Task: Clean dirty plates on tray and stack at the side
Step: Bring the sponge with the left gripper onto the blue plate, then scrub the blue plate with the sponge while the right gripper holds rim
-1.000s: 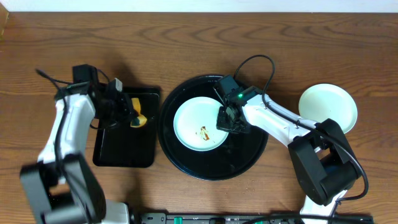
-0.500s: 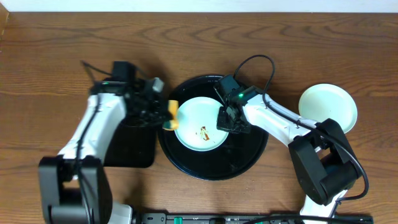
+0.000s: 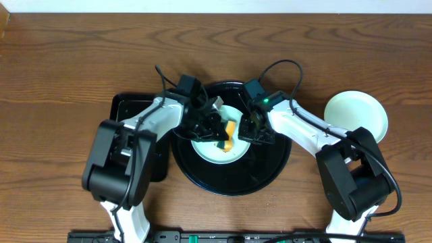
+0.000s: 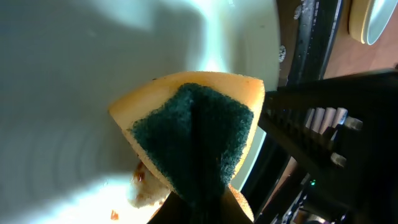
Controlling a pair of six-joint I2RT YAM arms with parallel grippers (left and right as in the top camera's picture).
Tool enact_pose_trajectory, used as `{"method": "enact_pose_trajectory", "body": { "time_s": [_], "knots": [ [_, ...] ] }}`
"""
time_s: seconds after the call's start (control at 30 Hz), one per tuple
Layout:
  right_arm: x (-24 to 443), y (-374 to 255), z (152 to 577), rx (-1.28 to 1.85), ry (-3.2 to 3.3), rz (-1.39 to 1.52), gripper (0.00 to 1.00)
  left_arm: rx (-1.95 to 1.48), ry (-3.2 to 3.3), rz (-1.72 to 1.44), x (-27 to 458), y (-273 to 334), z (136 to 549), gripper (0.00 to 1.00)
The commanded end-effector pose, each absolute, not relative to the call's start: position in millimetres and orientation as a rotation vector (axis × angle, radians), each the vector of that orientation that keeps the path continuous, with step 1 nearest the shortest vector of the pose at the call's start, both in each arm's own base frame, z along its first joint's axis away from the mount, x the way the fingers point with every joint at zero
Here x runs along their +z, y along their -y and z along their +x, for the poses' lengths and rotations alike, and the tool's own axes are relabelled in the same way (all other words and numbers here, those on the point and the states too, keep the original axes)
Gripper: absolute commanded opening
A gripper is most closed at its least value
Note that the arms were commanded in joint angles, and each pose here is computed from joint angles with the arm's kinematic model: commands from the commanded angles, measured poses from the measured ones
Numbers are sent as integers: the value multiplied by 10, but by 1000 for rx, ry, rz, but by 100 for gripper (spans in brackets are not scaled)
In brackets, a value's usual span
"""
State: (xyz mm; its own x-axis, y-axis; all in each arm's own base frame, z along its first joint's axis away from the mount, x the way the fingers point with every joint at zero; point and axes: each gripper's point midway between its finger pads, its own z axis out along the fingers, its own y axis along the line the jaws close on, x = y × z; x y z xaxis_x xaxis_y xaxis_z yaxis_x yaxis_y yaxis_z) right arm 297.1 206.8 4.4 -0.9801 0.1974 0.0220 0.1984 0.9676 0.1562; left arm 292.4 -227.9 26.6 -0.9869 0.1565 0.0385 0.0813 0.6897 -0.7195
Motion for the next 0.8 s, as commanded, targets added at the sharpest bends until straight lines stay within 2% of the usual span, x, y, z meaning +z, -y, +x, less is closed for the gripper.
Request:
{"method": "enact_pose_trajectory", "body": {
  "time_s": [0.0, 0.2, 0.37, 0.77],
  "knots": [
    [-129, -1812, 2911, -84, 3098, -323, 1, 1261, 2713, -141, 286, 2392, 2885, 7],
    [-129, -1805, 2918, -86, 3098, -329, 1, 1424, 2643, -184, 433, 2527, 2924, 8],
    [-127, -1747, 2933, -82, 3088, -361, 1, 1431, 2640, -210, 442, 2631, 2902, 8],
    [-126, -1698, 2938, -81, 3077, -379, 2, 1147, 2733, -132, 91, 2607, 2703, 8]
  ]
}}
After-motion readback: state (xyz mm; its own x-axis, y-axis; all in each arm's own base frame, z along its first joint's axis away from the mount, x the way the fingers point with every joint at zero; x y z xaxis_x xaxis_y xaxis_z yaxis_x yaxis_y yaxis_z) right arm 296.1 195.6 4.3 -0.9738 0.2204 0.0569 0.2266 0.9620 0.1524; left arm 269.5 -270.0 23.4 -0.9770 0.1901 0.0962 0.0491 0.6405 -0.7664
